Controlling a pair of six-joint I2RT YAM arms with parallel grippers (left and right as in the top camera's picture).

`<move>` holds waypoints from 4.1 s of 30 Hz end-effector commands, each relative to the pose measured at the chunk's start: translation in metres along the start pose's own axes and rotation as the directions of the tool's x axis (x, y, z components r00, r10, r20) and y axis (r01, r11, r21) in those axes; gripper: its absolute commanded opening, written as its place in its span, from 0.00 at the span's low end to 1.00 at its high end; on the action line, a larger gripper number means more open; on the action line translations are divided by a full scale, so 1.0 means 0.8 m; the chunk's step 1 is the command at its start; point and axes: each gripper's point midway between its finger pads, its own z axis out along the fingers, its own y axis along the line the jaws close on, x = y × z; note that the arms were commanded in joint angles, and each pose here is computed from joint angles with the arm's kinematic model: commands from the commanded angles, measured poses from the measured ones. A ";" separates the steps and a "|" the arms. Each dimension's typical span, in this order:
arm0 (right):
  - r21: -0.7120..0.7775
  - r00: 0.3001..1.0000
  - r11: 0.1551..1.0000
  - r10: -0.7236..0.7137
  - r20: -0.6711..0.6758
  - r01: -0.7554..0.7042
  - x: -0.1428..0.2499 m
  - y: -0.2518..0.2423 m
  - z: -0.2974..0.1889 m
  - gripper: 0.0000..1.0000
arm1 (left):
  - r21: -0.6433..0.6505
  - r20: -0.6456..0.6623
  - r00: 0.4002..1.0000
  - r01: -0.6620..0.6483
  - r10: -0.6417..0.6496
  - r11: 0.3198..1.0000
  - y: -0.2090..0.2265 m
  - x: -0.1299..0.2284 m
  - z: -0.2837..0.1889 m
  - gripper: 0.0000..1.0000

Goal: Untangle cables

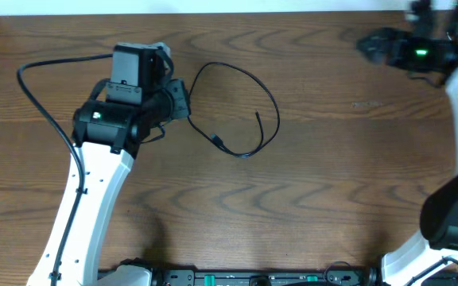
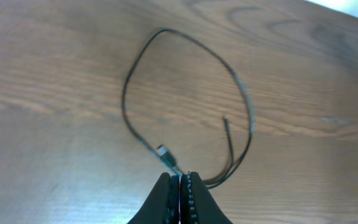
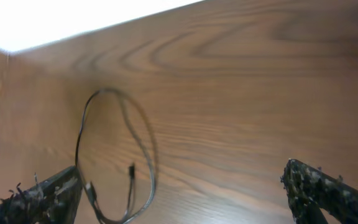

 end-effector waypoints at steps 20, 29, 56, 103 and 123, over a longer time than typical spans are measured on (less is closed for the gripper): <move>0.056 0.865 0.932 -0.308 -0.397 0.357 0.187 0.098 0.257 0.97 | -0.056 -0.007 0.999 0.044 -0.045 0.997 0.033 -0.002 -0.008 0.08; 0.188 0.852 0.919 -0.225 -0.473 0.347 0.231 0.094 0.271 0.78 | -0.059 -0.016 0.999 0.045 -0.046 0.997 0.034 0.001 -0.008 0.09; 0.440 0.771 0.872 0.123 -0.624 0.216 0.357 0.072 0.233 0.28 | -0.078 -0.045 0.998 0.049 -0.053 0.996 0.039 0.011 -0.008 0.11; 0.226 0.739 0.903 0.134 0.660 -0.366 -0.112 -0.107 -0.318 0.01 | -0.077 -0.045 0.998 0.049 -0.053 0.996 0.038 0.011 -0.008 0.21; 0.618 0.599 0.398 -0.187 0.778 -0.678 -0.080 -0.200 -0.528 0.01 | -0.074 -0.035 0.998 0.054 -0.057 0.996 0.038 0.005 -0.003 0.25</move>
